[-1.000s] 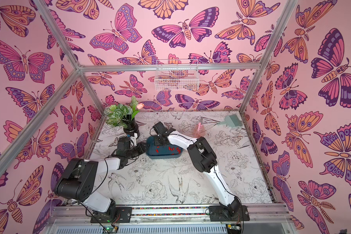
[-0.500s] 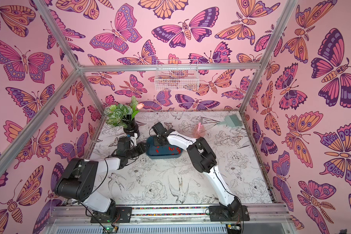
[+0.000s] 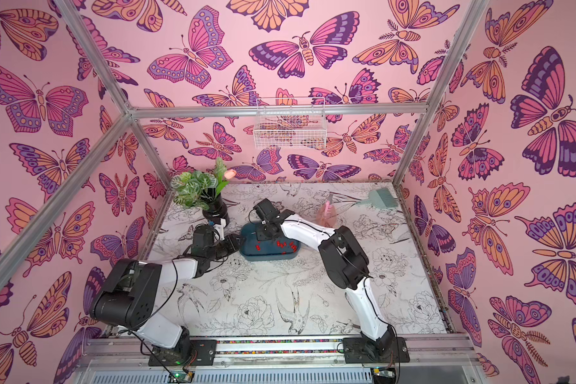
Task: Take the screw protection sleeves out of the storage box
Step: Pick up the screw protection sleeve from the storage box.
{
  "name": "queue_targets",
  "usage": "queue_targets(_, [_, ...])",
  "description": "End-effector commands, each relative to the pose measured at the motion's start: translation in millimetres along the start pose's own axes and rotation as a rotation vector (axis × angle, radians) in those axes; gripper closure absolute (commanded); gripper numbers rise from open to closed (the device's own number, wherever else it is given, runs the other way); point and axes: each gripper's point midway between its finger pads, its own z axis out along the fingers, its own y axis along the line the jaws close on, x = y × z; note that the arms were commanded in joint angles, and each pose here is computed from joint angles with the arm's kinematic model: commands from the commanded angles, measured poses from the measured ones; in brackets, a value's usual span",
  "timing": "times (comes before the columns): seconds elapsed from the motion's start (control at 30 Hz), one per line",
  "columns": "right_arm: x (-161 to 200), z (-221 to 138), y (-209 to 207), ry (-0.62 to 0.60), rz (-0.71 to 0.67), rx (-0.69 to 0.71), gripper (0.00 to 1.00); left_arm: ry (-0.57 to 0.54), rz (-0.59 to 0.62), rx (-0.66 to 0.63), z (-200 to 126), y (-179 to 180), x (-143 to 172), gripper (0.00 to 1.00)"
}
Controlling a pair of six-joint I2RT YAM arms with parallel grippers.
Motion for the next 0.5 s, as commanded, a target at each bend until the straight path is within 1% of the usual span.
queue_targets(0.0, [-11,-36,6,-0.048,-0.016,-0.018,0.9,0.012,0.021,0.02,3,-6,1,0.6])
queue_targets(0.23, [-9,-84,-8,-0.093,-0.002,-0.024,0.9,0.011,0.022,0.022,3,-6,1,0.6])
queue_targets(0.47, [-2,-129,-59,-0.135,0.076,0.015,0.9,0.012,0.02,0.021,3,-6,1,0.6])
